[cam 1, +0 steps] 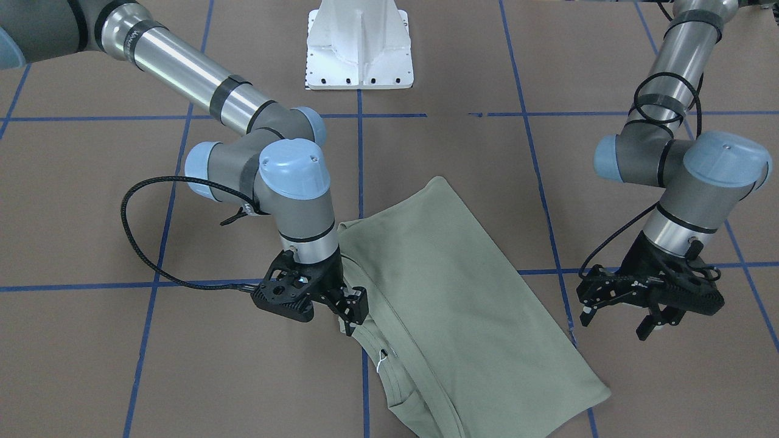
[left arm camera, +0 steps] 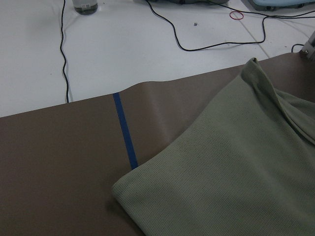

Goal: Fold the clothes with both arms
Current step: 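Reach the right gripper to the collar edge of the folded shirt, then pull the collar edge with the right gripper toward the robot, straightening the bundle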

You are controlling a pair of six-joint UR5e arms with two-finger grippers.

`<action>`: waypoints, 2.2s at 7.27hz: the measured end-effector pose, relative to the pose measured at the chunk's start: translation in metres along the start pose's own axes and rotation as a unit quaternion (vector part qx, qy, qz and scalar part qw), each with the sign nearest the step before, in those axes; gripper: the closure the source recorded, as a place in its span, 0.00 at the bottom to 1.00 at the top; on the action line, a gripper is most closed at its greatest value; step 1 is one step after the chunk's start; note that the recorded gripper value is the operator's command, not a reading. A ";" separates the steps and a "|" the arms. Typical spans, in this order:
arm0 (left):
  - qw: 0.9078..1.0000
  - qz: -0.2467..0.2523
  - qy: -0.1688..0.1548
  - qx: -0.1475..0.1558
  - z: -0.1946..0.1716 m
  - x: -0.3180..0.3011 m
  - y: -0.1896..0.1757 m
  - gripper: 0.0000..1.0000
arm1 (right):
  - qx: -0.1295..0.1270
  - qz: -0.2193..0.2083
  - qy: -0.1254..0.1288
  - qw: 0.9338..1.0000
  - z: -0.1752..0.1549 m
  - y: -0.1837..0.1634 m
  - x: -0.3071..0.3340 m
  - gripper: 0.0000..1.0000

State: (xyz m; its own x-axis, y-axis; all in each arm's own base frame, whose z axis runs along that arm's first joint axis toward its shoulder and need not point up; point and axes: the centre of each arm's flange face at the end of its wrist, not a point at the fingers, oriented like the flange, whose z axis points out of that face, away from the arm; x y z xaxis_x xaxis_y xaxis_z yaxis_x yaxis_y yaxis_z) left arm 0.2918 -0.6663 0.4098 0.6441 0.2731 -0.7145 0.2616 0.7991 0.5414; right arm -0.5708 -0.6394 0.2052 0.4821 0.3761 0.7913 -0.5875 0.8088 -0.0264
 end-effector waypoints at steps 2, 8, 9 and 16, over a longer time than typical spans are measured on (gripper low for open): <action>1.000 -0.012 0.003 -0.001 0.000 0.003 0.003 0.00 | 0.010 -0.011 0.016 1.000 0.025 0.032 -0.011 0.25; 1.000 -0.014 0.004 -0.004 0.001 0.004 0.007 0.00 | 0.026 -0.036 0.038 0.998 0.049 0.057 -0.004 0.86; 1.000 -0.014 0.004 -0.004 0.001 0.004 0.007 0.00 | 0.026 -0.038 0.038 0.998 0.050 0.059 -0.003 1.00; 1.000 -0.014 0.004 -0.004 0.001 0.004 0.008 0.00 | 0.017 -0.084 0.010 0.996 0.007 0.073 0.032 1.00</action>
State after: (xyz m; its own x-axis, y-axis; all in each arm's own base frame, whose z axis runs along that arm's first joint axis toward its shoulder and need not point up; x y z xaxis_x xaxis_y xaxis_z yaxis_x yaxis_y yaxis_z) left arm 0.2977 -0.6597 0.4115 0.6302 0.2554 -0.7332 0.2732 0.8110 0.5173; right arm -0.6027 -0.5717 0.2324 0.5889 0.2459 0.7699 -0.5182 0.8459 0.1262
